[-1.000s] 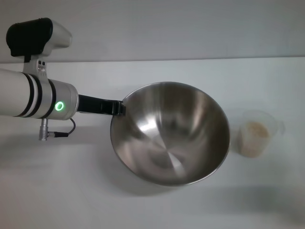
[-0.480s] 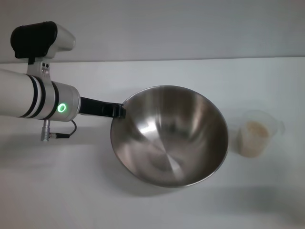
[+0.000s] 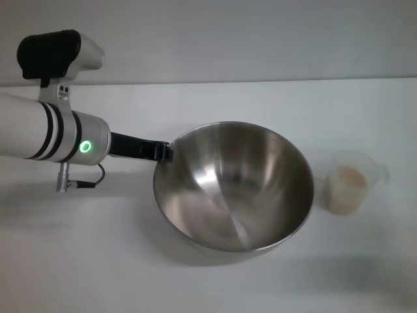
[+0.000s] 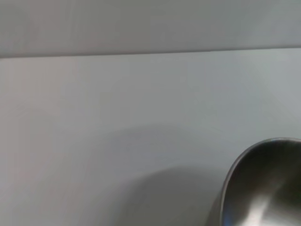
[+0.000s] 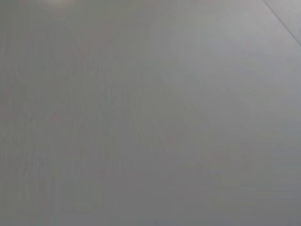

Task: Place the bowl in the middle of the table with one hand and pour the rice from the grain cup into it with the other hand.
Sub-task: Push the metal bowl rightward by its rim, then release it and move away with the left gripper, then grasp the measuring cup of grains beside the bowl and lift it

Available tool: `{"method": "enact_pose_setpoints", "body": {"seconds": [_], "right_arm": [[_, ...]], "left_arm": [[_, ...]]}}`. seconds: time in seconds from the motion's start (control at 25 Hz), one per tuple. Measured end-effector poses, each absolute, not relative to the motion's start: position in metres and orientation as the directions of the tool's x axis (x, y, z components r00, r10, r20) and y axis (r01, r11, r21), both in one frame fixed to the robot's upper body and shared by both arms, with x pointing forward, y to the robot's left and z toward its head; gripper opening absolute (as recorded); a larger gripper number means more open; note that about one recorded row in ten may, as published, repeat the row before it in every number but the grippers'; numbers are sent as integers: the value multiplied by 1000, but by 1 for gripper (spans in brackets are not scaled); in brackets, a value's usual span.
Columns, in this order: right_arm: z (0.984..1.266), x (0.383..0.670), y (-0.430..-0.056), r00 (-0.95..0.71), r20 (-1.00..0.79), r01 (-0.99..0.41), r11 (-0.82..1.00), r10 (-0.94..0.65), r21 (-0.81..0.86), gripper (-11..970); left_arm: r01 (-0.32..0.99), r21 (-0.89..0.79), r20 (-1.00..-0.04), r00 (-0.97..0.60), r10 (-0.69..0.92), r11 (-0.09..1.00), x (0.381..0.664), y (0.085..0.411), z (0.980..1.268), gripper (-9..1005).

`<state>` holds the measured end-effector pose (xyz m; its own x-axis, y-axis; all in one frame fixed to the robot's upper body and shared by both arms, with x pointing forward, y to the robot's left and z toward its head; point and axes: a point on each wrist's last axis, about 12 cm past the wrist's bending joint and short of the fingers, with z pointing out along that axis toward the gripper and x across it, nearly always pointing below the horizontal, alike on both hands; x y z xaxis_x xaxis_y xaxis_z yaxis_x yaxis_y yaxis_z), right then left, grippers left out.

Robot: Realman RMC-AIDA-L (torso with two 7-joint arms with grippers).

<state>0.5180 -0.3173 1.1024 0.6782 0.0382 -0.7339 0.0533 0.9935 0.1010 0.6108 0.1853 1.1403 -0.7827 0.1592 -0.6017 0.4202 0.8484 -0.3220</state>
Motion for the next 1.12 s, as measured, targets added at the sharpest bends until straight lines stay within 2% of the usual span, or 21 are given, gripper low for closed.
{"method": "enact_pose_setpoints", "body": {"seconds": [0.6, 0.76, 0.84, 0.92, 0.96, 1.12], "right_arm": [[1103, 519, -317, 678, -734, 54, 994, 35, 97, 713], [1103, 520, -316, 677, -735, 53, 994, 35, 95, 713], [1103, 520, -316, 677, -735, 52, 994, 34, 94, 713], [1103, 520, -316, 677, -735, 51, 994, 34, 94, 715], [1103, 520, -316, 677, -736, 51, 994, 34, 93, 715], [1102, 519, -317, 675, -737, 55, 994, 32, 93, 714]], "left_arm": [[444, -306, -659, -737, 150, 842, 609, 193, 1161, 188], [458, -278, -724, -678, 130, 844, 605, 203, 1177, 250], [452, -236, -799, -595, 93, 860, 603, 214, 1187, 289], [444, -225, -822, -564, 76, 867, 602, 219, 1188, 327], [420, -197, -872, -489, 38, 886, 602, 230, 1191, 331], [363, -145, -931, -364, -3, 920, 602, 248, 1192, 349]]}}
